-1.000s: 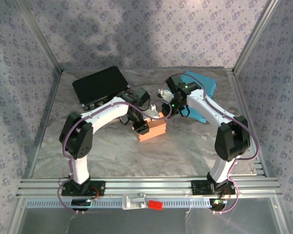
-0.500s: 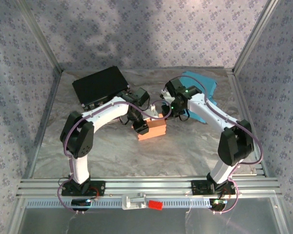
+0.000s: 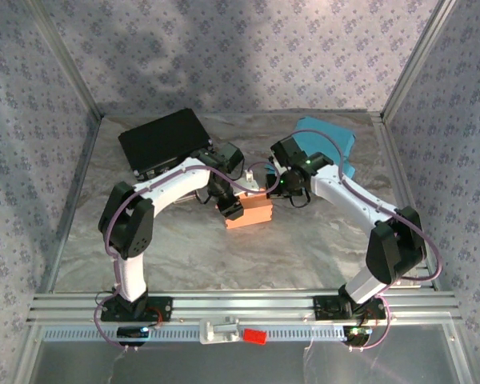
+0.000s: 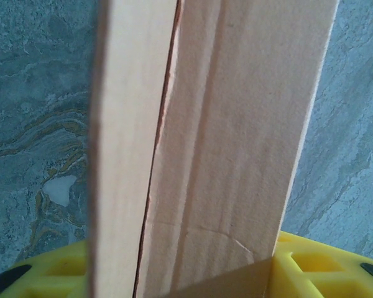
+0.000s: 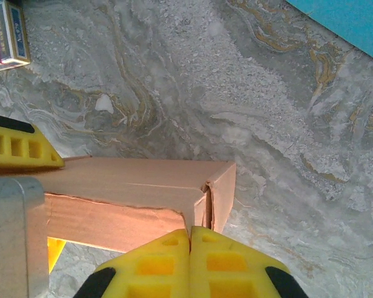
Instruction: Fold the paper box
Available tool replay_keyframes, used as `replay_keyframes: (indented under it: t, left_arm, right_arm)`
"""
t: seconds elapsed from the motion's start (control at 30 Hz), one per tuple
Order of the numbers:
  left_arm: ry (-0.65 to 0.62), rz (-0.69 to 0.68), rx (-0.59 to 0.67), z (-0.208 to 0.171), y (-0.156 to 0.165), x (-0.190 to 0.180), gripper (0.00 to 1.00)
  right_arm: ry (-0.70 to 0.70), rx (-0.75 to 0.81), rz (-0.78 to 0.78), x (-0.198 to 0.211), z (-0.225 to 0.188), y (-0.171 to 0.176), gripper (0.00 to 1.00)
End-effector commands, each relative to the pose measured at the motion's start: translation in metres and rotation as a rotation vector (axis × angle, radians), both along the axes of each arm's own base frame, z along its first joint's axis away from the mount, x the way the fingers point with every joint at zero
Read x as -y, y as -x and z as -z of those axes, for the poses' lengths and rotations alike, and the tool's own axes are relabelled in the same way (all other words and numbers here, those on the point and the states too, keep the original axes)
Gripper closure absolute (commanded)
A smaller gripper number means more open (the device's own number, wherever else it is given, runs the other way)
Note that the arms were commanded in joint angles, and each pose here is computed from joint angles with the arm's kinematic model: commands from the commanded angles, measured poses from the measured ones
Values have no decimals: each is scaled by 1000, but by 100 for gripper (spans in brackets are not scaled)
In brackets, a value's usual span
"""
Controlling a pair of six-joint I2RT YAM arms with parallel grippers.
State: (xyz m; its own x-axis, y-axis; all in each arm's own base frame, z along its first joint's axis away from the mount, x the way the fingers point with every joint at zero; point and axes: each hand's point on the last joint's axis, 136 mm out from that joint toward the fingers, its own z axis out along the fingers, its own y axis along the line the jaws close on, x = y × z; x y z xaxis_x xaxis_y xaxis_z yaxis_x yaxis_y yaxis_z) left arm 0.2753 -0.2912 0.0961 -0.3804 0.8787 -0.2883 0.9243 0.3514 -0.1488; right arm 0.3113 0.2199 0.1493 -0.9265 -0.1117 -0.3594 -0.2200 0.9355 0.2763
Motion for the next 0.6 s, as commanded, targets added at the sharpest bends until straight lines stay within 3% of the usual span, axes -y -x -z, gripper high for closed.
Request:
replay_keyframes:
  t: [0.0, 0.57]
  left_arm:
    - [-7, -30, 3, -1, -10, -1, 50]
    - [70, -114, 4, -18, -16, -5, 43]
  right_arm:
    - [15, 9, 18, 2, -3, 4, 100]
    - [52, 159, -30, 2, 10, 15, 100]
